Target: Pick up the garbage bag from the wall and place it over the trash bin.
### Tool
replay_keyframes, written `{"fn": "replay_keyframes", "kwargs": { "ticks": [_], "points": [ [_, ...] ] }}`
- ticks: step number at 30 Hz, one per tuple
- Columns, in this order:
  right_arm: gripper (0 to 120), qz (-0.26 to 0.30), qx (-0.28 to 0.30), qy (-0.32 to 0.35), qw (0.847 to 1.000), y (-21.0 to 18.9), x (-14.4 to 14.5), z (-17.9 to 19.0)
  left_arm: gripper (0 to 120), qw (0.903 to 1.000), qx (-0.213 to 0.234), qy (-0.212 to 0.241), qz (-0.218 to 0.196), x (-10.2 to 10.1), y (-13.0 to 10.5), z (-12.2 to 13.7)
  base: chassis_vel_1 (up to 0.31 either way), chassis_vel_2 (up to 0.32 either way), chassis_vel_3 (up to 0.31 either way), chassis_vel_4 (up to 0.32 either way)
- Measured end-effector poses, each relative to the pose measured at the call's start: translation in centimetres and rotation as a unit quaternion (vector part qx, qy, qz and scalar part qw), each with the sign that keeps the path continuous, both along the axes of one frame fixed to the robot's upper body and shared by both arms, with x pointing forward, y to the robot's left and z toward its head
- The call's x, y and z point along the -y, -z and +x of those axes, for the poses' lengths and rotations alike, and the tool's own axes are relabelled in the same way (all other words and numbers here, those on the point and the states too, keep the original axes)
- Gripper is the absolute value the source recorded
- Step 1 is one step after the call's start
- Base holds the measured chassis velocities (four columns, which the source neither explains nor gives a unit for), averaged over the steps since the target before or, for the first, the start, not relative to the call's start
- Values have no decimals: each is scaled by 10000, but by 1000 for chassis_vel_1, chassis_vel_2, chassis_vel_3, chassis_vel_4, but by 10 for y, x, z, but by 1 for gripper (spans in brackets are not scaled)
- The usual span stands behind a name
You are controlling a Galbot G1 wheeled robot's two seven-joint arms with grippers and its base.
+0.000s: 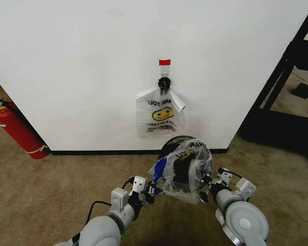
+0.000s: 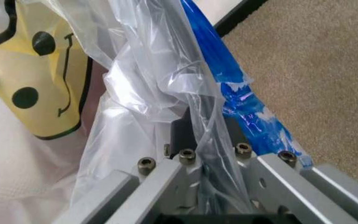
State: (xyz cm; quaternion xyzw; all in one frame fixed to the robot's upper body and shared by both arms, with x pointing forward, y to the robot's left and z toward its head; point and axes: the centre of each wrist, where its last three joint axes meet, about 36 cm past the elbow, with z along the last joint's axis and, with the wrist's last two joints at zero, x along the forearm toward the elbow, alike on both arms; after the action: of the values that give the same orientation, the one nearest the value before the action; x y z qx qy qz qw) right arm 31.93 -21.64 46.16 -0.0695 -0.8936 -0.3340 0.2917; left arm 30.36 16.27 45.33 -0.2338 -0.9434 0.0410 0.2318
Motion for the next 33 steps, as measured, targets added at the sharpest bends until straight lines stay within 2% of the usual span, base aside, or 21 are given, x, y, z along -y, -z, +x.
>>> {"fn": "replay_keyframes", "kwargs": {
  "ticks": [3,7,9,12,14,15,17,20,22,24,28,30,31,33],
  "points": [
    [0,0,7,-33,10000,0,0,-1,0,9999,92,-77,17,-3,1,9,0,0,0,0],
    [0,-17,14,-53,10000,2,0,-1,0,10000,30,-12,25,-3,-3,2,0,0,0,0],
    [0,-39,6,-53,10000,4,0,0,4,10000,-15,67,15,-4,-9,-6,0,0,0,0],
    [0,-59,33,-57,10000,4,0,2,18,9997,55,247,8,-9,-20,-20,0,0,0,0],
    [0,-61,36,-58,10000,4,0,2,18,9997,61,250,11,-9,-21,-20,0,0,0,0],
    [0,-86,47,-63,9999,5,0,2,28,9994,189,300,65,-15,-26,-24,0,0,0,0],
    [0,-103,49,-63,9999,7,0,2,34,9990,271,347,85,-20,-32,-26,0,0,0,0],
    [0,-121,42,-62,9999,9,1,3,44,9984,373,418,109,-24,-40,-29,0,0,0,0],
    [0,-121,42,-62,9999,9,1,3,44,9984,373,418,109,-24,-40,-29,0,0,0,0],
    [0,-153,25,-57,9999,13,1,4,61,9957,615,650,251,-29,-52,-41,0,0,0,0],
    [0,-181,45,-65,9998,14,0,4,77,9890,1200,762,417,-32,-69,-44,0,0,0,0],
    [0,-184,47,-66,9998,14,0,4,77,9886,1228,760,421,-32,-70,-44,0,0,0,0],
    [0,-213,51,-79,9997,15,0,3,86,9848,1481,772,475,-33,-76,-38,0,0,0,0],
    [0,-237,49,-98,9997,16,-1,2,92,9806,1690,836,531,-32,-81,-33,0,0,0,0]
  ]
}}
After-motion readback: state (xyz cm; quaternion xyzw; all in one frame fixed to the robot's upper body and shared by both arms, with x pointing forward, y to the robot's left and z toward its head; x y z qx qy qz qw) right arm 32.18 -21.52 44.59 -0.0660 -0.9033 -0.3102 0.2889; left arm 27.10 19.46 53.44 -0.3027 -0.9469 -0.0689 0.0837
